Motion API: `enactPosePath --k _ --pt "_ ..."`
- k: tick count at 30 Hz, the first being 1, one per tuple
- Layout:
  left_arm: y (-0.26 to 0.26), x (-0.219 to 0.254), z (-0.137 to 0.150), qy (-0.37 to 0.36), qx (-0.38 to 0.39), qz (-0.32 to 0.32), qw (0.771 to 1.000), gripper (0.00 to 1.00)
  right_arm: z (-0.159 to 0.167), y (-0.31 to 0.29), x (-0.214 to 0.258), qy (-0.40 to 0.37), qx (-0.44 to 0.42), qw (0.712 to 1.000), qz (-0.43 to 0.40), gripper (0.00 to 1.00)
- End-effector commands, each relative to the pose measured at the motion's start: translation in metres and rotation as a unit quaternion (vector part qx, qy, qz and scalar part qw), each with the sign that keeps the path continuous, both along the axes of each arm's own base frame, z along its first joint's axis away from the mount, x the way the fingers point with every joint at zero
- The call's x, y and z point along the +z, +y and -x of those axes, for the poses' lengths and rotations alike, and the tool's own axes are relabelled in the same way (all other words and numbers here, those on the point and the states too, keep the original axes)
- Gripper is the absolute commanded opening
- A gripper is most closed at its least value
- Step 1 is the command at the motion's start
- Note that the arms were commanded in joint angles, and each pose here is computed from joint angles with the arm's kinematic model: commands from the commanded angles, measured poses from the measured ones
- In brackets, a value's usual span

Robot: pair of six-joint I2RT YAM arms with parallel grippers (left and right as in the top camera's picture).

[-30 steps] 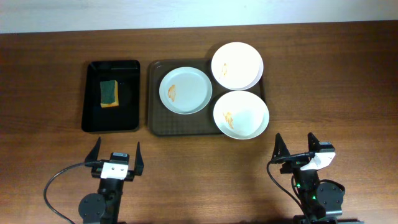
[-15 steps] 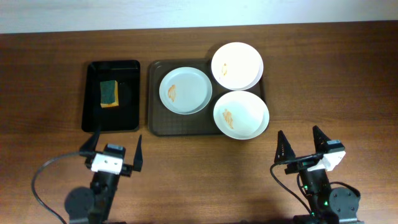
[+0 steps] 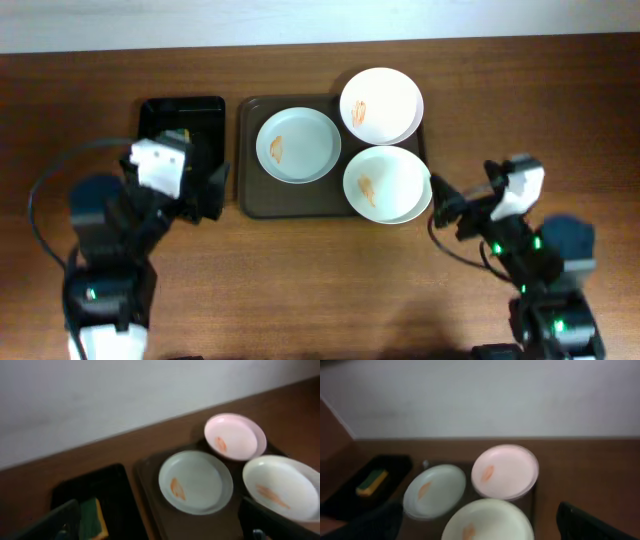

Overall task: Clean dirty plates on tray and stack at the side
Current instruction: 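Reach left gripper to sponge and right gripper to front-left plate rim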

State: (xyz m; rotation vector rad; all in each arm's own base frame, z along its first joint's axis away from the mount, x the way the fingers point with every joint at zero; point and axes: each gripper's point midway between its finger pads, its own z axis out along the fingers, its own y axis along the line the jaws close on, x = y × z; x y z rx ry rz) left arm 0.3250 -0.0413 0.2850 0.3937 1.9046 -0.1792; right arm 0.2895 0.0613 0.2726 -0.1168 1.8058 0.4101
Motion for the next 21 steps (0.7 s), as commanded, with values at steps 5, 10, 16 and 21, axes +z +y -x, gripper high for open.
enactPosePath --k 5,10,16,21 --pt "0.000 0.006 -0.040 0.095 -0.008 0.015 0.995 0.99 -0.035 0.019 0.001 0.140 0.052 0.989 -0.008 0.98" --pt "0.001 -0.003 -0.050 0.170 -0.008 0.021 0.985 0.99 -0.054 0.024 -0.003 0.230 0.062 0.971 0.002 0.98" --pt "0.001 -0.007 -0.058 0.241 -0.019 0.010 0.970 0.99 -0.079 0.064 0.002 0.263 0.122 0.956 0.037 0.98" --pt "0.009 -0.007 -0.065 0.240 -0.001 -0.004 0.971 0.99 -0.116 0.087 -0.009 0.250 0.141 0.957 0.042 0.98"
